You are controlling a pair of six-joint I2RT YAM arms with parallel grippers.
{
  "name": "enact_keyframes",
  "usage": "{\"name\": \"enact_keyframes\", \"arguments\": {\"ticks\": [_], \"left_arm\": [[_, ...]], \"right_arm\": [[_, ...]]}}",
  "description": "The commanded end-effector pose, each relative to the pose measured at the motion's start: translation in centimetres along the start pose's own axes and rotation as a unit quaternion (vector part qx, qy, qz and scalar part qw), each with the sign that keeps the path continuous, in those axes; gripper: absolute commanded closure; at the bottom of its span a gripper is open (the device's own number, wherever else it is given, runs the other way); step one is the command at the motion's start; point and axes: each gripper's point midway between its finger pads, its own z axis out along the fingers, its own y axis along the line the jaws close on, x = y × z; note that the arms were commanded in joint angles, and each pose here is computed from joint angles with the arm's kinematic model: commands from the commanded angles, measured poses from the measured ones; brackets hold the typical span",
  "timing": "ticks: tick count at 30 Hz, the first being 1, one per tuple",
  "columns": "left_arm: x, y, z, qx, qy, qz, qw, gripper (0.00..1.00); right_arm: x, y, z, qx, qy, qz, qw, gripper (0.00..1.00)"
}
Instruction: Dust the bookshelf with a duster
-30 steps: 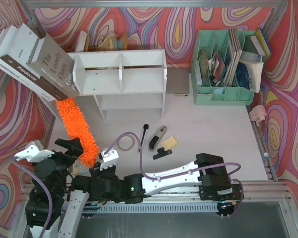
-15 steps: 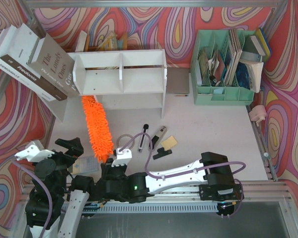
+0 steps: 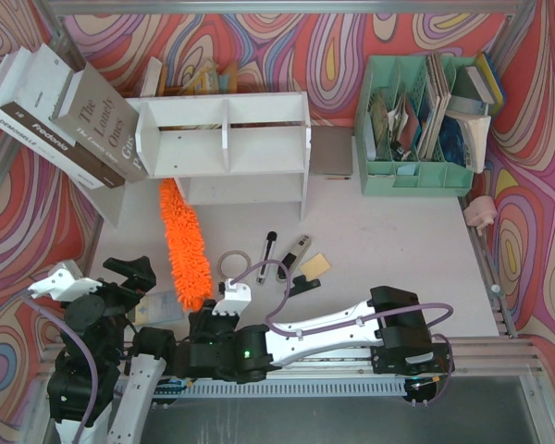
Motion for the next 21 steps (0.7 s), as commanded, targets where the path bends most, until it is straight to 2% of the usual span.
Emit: {"name": "enact_keyframes", "arguments": {"ticks": [1,6,10,13,17,21], "left_arm": [[0.2,0.0,0.3,-0.002,0.005,0.003,1.000,0.02],[0.2,0.0,0.3,-0.002,0.005,0.003,1.000,0.02],[0.2,0.0,0.2,-0.002,0.005,0.003,1.000,0.02],[0.2,0.0,0.2,-0.002,0.005,0.004,1.000,0.02],[0.2,0.0,0.3,-0.002,0.005,0.003,1.000,0.02],[0.2,0.0,0.2,-0.002,0.004,0.003,1.000,0.02]], "right_arm": [[0.4,-4.7,1.6,0.066,-0.014,-0.031,0.997,1.00],[2.3,-6.7,2.7,0.089,0.037,-0.028,0.995,1.00],[1.8,-6.6,2.9,0.089,0.034,-0.026,0.995,1.00],[-0.2,-4.7,2.3,0.056,0.009,-0.033,0.998,1.00],[-3.6,-0.7,0.2,-0.017,-0.056,-0.061,0.996,1.00],[-3.6,2.4,-0.6,-0.077,-0.050,-0.068,0.993,1.00]]}}
